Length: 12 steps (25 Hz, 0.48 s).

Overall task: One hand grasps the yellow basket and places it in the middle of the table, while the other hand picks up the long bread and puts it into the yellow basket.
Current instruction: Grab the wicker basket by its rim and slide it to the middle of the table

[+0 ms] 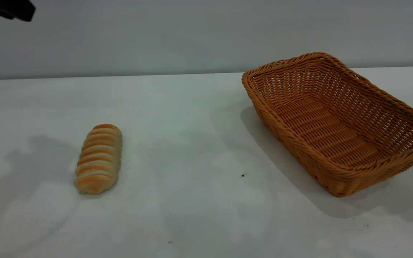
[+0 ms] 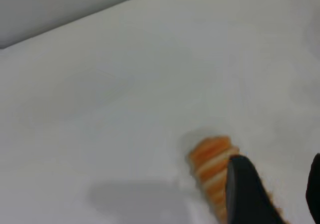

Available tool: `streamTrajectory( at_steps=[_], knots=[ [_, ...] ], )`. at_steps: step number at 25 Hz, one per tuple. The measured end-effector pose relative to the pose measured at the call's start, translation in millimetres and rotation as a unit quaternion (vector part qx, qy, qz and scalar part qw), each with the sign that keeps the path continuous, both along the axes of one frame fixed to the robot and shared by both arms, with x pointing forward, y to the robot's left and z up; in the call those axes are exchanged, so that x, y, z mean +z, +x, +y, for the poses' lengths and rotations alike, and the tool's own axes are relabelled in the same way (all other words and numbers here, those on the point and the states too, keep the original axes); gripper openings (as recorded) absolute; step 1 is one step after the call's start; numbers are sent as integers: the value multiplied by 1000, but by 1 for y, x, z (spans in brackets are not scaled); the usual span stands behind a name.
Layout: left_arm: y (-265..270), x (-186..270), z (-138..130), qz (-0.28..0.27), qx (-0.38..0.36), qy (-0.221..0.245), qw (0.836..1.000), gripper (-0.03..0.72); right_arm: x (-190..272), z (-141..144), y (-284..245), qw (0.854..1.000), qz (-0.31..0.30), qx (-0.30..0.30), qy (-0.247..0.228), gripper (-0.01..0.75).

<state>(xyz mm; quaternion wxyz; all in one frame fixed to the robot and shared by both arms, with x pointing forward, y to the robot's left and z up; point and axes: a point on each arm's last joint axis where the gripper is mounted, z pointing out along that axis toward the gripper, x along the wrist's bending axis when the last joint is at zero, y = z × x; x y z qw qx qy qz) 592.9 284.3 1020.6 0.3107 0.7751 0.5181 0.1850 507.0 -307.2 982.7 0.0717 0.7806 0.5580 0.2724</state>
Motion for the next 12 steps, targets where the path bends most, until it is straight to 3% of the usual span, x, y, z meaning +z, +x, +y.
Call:
streamTrajectory(
  at_steps=[12],
  knots=[
    [20, -29, -36, -24, -51, 19, 998, 353, -26, -9, 3, 994, 77, -59, 50, 525]
  ],
)
